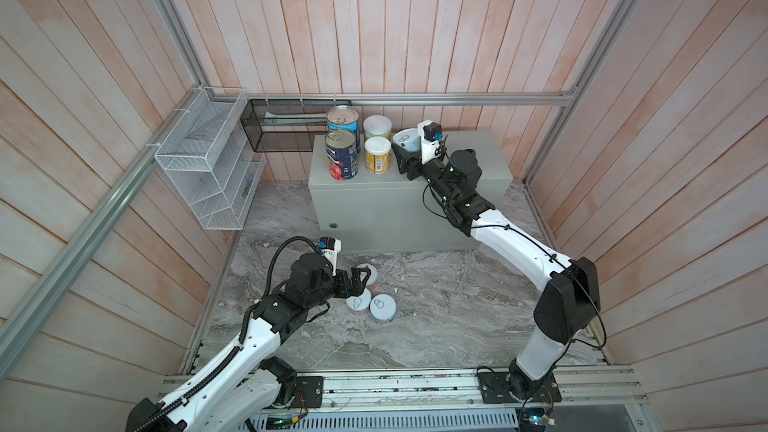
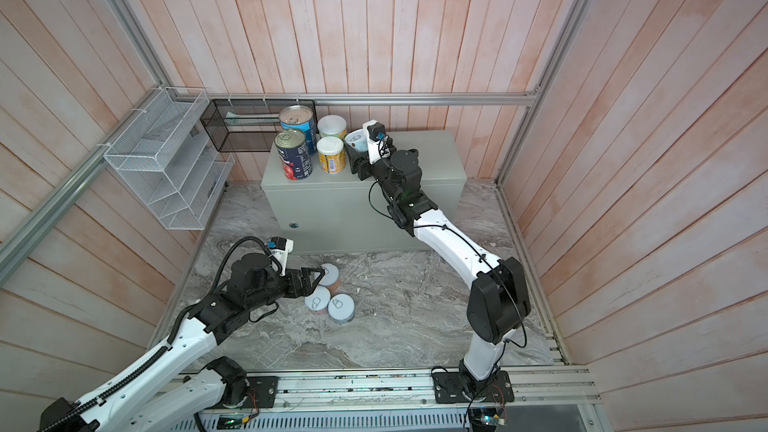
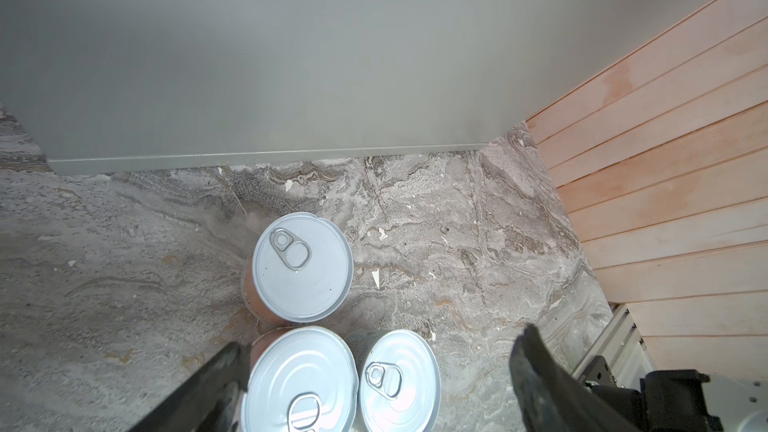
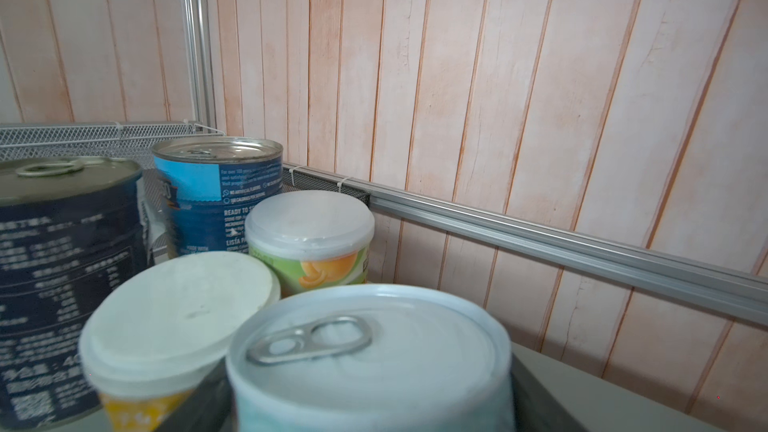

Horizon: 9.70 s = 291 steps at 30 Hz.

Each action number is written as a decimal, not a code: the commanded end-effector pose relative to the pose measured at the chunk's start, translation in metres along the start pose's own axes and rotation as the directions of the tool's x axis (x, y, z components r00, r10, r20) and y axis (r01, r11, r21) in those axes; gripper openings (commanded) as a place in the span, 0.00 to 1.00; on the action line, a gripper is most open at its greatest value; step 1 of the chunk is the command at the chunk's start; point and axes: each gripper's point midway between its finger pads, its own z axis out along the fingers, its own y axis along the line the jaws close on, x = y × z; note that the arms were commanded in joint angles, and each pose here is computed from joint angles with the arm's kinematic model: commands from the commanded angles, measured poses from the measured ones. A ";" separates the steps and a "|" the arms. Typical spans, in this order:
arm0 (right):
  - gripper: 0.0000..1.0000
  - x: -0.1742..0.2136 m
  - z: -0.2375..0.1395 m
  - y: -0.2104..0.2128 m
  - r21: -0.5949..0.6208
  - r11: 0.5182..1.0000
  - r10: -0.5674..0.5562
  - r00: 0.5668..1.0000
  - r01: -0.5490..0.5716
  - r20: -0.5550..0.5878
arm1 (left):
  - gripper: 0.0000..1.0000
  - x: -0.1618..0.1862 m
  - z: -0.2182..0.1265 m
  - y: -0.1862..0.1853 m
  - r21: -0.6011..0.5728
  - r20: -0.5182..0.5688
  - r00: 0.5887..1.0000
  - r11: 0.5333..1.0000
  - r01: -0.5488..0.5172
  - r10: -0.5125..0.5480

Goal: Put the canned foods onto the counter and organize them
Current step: 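Lift the white-lidded can with the right gripper onto the cabinet top, then lower the can beside the other cans and open the right gripper, then withdraw the right gripper from the cabinet while the left gripper moves over floor cans, then lower the open left gripper around a white-lidded floor can, then close the left gripper on the can and lift it, then carry the can toward the right gripper while the right gripper reaches toward it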

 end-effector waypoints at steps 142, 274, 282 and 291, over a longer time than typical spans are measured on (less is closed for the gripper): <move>0.98 0.188 -0.291 -0.037 0.343 0.910 0.357 0.861 -0.232 -0.363 | 0.95 0.095 0.109 -0.026 -0.259 -0.485 0.873 0.947 -0.191 0.043; 0.96 0.156 -0.277 0.157 -0.572 0.809 -0.011 0.969 -0.136 -0.246 | 0.51 0.014 0.050 -0.122 0.224 -0.498 0.863 0.974 0.036 0.083; 0.91 0.162 -0.268 0.173 -0.606 0.781 -0.015 0.965 -0.152 -0.261 | 0.51 0.017 0.048 -0.119 0.221 -0.498 0.863 0.975 0.035 0.082; 0.83 0.171 -0.263 0.182 -0.613 0.771 -0.012 0.958 -0.173 -0.285 | 0.51 0.019 0.050 -0.117 0.215 -0.508 0.856 0.976 0.023 0.092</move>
